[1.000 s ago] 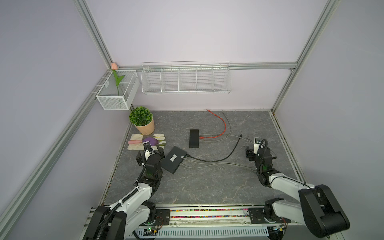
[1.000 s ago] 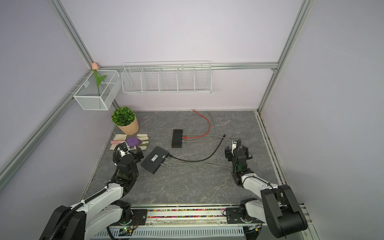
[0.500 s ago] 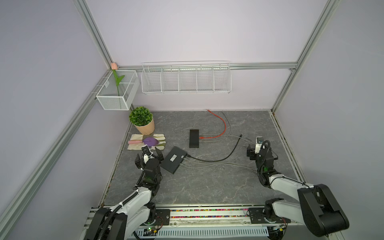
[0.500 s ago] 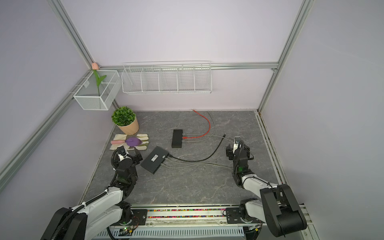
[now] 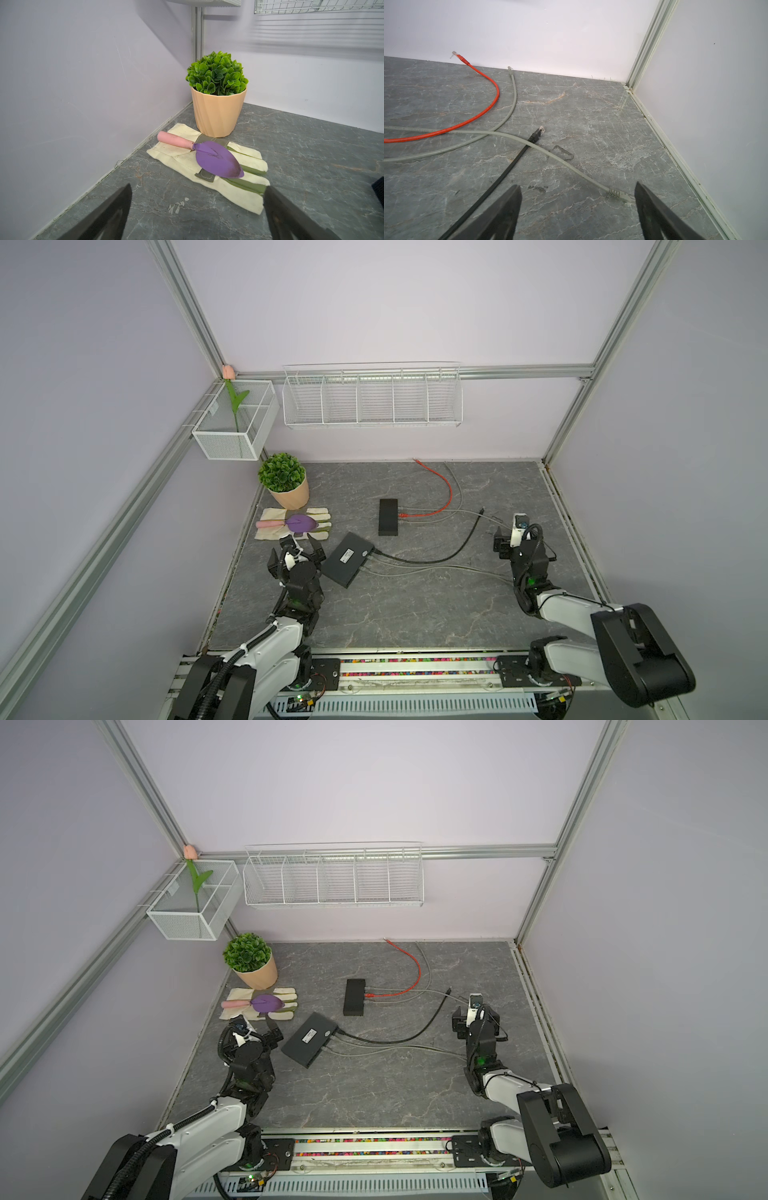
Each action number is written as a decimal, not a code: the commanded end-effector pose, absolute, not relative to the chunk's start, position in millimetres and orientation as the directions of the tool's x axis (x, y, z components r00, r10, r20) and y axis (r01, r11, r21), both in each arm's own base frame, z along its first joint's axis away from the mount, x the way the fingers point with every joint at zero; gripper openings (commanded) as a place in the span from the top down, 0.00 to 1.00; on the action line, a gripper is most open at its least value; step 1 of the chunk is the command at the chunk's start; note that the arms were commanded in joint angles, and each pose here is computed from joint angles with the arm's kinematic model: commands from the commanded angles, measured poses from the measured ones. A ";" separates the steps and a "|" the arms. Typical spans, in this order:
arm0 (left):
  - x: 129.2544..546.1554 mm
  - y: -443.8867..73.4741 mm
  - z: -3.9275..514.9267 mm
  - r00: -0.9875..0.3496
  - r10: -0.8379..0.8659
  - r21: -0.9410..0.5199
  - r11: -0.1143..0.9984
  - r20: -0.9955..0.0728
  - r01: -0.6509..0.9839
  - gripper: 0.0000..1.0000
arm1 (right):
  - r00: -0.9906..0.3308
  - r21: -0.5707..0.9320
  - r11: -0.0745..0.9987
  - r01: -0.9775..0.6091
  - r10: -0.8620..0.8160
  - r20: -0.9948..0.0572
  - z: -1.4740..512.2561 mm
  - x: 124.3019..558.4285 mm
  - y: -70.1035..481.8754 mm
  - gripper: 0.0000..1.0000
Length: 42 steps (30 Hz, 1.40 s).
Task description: Insert the plug into the switch port
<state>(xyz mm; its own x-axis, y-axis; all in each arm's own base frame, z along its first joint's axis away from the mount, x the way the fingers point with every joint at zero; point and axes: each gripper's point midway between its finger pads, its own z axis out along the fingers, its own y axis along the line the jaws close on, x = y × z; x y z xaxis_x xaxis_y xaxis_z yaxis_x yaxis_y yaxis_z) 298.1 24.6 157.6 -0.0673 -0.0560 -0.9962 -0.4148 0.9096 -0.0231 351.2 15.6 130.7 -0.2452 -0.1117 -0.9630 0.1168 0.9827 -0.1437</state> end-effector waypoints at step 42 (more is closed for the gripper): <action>278.8 59.6 155.0 0.105 -0.143 -0.177 0.856 -0.984 -0.486 0.01 | -0.150 -0.168 0.973 0.157 -0.145 -0.978 136.9 347.8 7.9 0.12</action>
